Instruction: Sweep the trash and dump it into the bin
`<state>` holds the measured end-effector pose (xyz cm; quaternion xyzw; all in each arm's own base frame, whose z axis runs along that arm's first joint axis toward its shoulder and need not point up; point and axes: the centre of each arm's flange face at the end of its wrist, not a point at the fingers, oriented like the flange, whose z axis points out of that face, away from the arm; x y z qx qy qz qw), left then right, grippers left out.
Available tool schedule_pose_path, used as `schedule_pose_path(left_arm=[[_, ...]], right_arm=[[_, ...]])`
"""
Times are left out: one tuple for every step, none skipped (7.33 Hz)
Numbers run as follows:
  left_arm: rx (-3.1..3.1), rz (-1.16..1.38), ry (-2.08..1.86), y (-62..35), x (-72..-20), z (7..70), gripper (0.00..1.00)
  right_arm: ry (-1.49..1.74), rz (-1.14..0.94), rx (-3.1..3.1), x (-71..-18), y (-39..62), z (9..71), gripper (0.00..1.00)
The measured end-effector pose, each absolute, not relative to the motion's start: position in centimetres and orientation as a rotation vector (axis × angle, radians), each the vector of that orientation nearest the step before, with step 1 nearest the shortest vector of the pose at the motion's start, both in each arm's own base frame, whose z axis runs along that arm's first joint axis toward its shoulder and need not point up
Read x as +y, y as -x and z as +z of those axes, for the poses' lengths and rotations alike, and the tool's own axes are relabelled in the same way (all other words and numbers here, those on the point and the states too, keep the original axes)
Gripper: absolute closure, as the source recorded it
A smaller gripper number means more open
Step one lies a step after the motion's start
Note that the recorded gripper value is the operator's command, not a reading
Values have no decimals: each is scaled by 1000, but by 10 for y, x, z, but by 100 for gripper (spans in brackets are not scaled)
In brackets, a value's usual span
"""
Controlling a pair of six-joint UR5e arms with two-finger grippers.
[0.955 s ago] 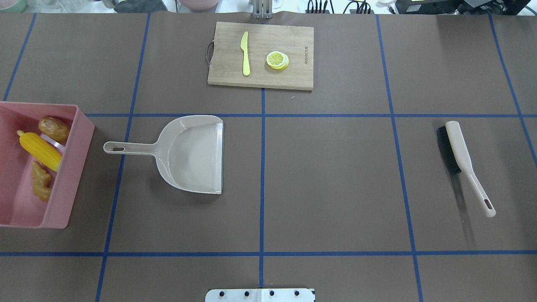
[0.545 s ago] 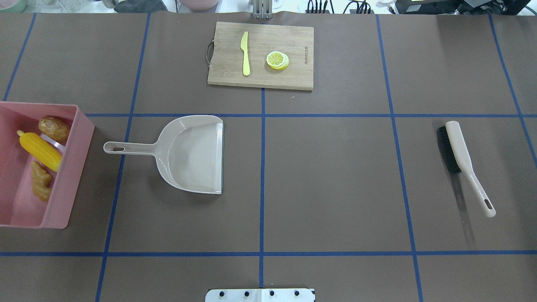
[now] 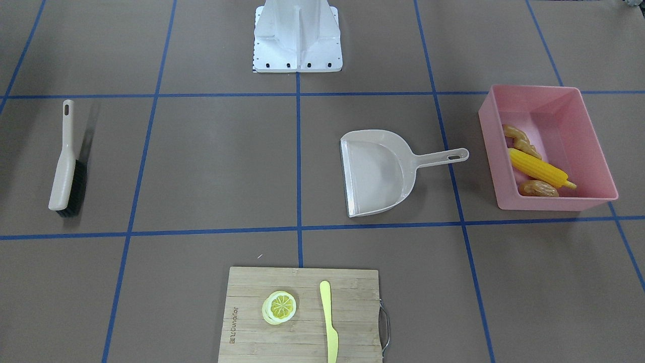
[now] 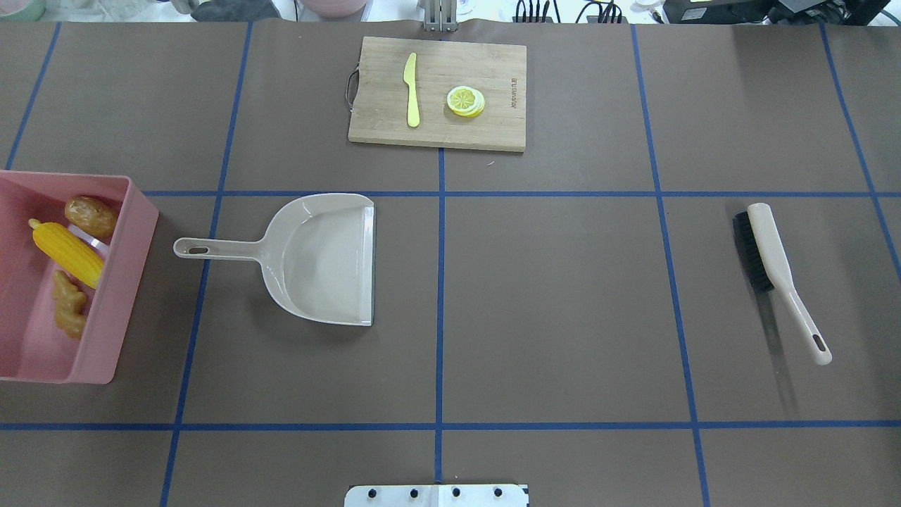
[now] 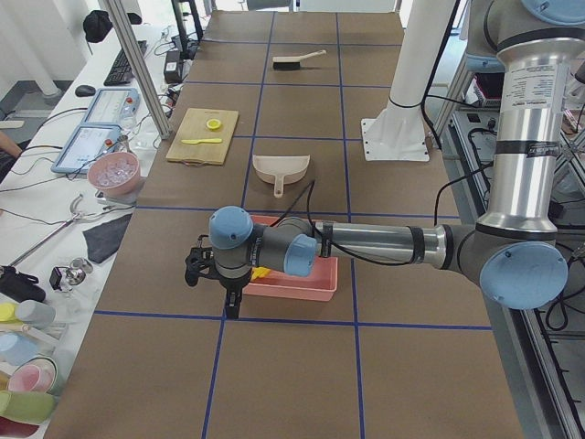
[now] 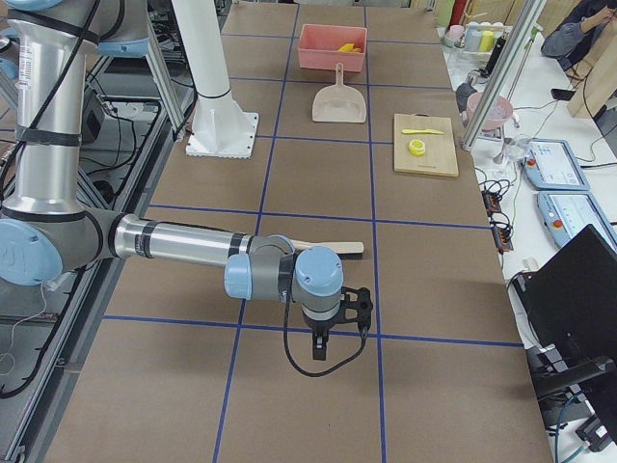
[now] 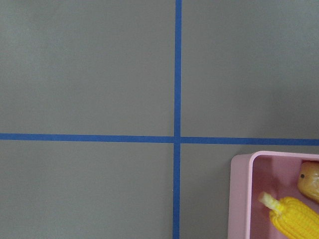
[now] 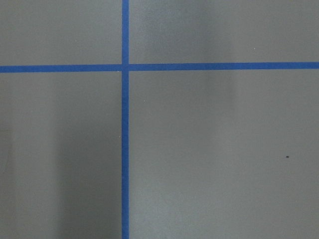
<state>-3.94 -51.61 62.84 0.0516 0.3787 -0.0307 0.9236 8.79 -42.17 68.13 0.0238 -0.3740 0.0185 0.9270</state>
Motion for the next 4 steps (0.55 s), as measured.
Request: schedule_pose_path(left_arm=[[777, -63, -105, 39, -516, 629, 1], [777, -63, -104, 39, -516, 629, 1], [777, -62, -104, 39, -516, 629, 1], [777, -62, -104, 39, -517, 628, 1]], right_arm=[[-47, 38, -768, -421, -88, 682, 0], [-44, 40, -769, -419, -88, 683, 0], [-41, 42, -769, -418, -88, 684, 0], [-40, 42, -770, -417, -87, 685, 0]])
